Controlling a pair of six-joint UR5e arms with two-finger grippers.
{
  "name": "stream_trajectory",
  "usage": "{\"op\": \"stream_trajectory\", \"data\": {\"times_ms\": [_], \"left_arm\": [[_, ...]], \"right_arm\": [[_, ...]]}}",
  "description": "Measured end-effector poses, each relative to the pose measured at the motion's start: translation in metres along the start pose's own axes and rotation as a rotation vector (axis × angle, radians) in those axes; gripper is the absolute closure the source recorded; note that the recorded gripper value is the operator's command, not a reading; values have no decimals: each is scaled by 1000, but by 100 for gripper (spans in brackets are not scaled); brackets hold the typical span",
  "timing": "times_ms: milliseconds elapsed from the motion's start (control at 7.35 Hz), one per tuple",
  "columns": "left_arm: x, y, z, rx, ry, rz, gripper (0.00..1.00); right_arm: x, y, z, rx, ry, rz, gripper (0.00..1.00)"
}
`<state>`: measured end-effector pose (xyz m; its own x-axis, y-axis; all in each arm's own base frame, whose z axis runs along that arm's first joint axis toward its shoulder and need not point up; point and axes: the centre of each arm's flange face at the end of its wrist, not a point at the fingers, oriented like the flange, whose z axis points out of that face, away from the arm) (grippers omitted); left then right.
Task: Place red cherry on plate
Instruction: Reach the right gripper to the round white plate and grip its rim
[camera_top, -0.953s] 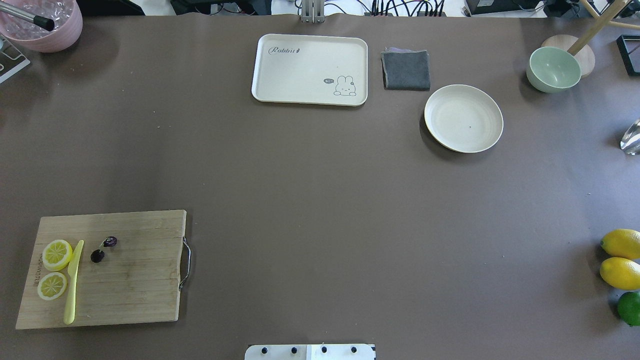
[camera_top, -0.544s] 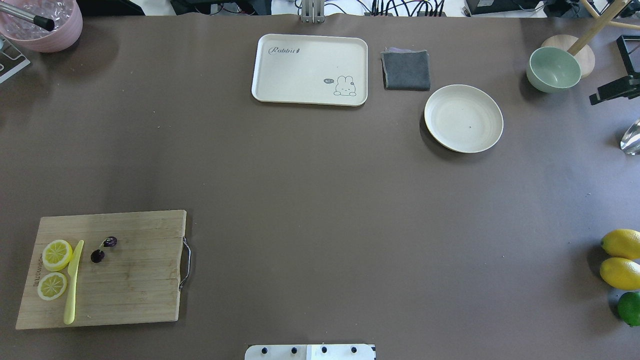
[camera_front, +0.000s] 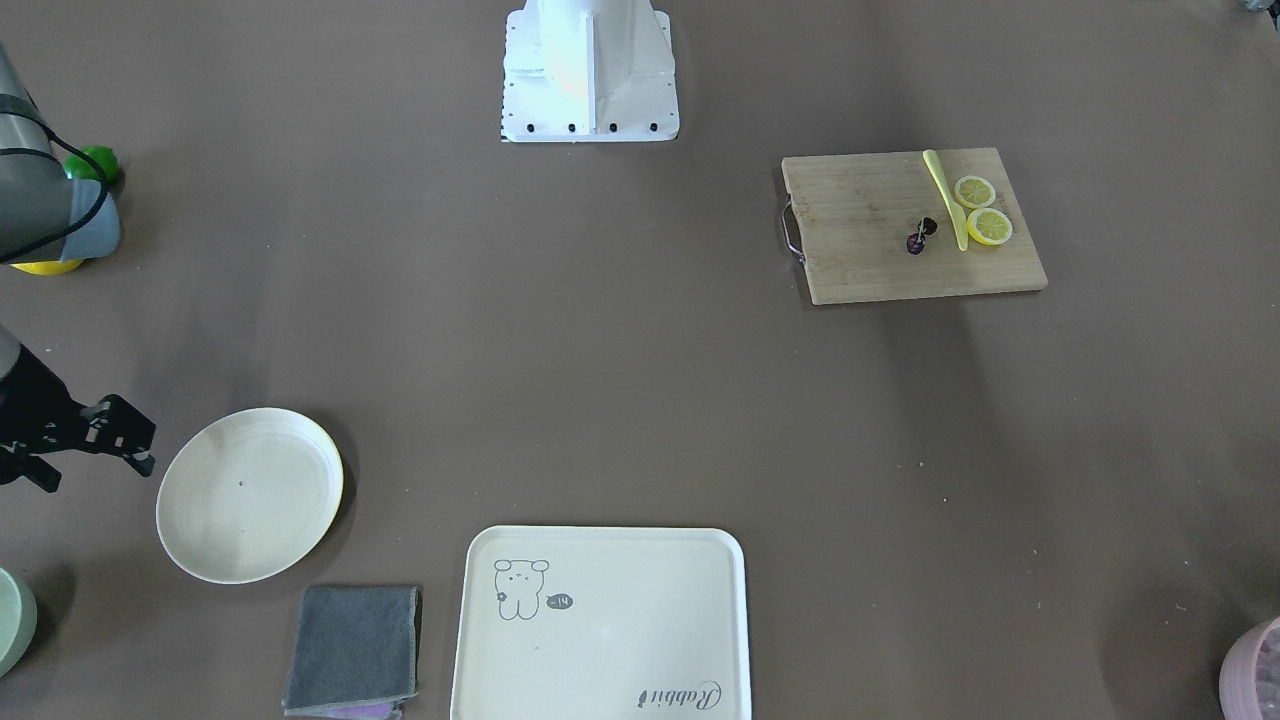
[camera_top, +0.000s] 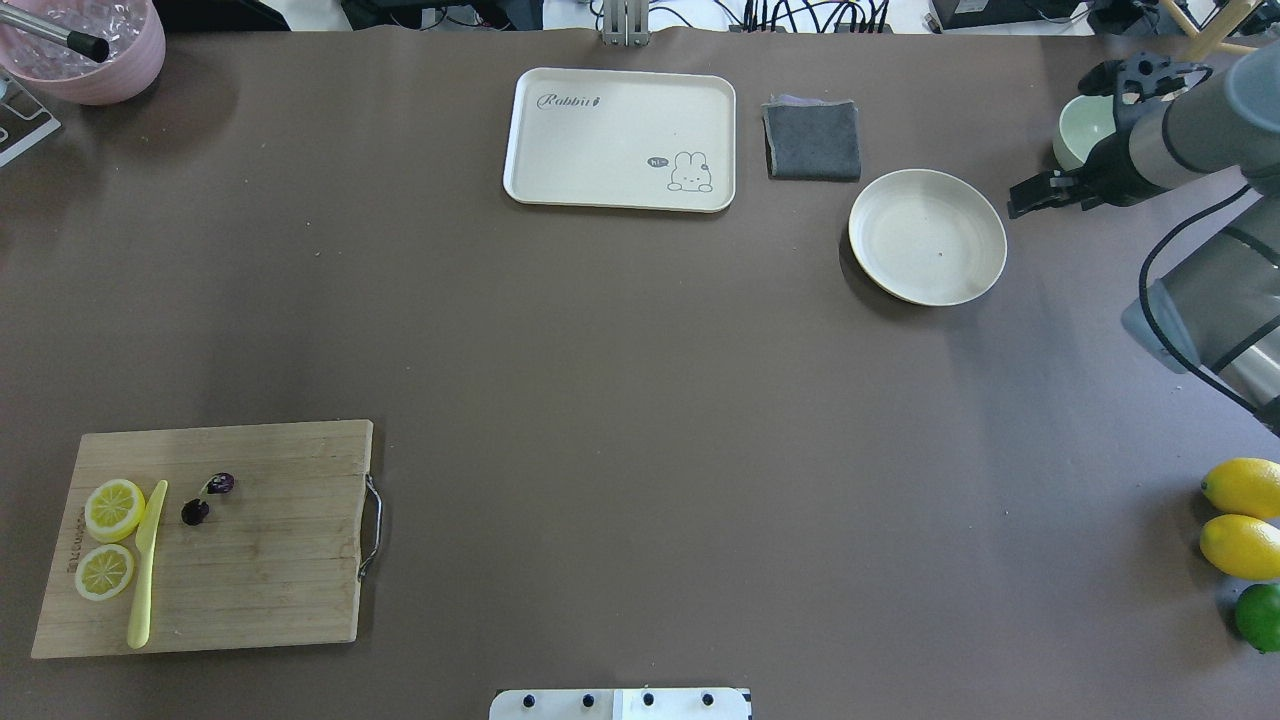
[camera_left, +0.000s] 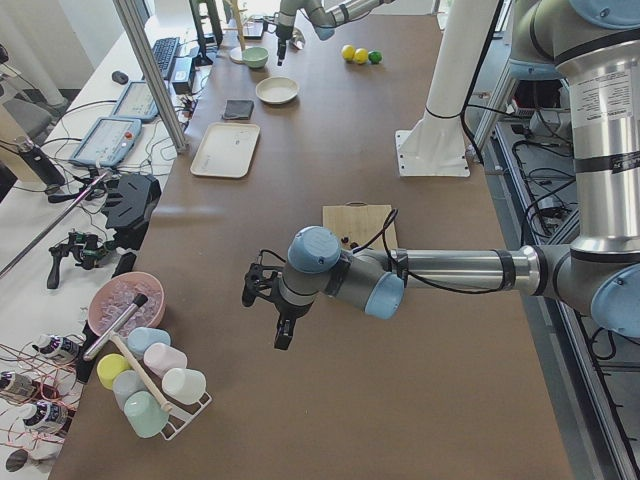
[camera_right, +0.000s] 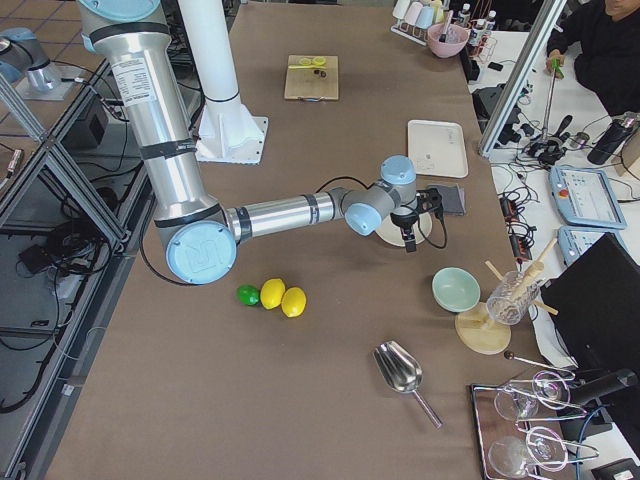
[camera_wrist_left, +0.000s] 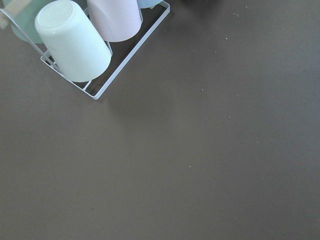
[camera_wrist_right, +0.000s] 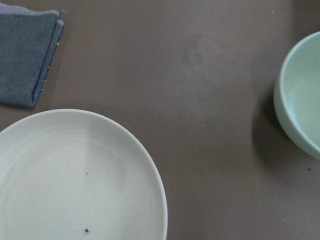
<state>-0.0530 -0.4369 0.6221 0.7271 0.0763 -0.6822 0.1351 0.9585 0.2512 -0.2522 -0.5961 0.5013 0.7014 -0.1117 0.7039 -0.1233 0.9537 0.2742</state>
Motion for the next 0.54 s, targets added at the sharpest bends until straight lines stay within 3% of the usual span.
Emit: {"op": "stream_trajectory", "data": {"times_ms": [544], "left_arm": [[-1, -5, 2, 1, 1, 0, 2]], "right_arm": [[-3, 16, 44, -12, 3, 19, 0]]}}
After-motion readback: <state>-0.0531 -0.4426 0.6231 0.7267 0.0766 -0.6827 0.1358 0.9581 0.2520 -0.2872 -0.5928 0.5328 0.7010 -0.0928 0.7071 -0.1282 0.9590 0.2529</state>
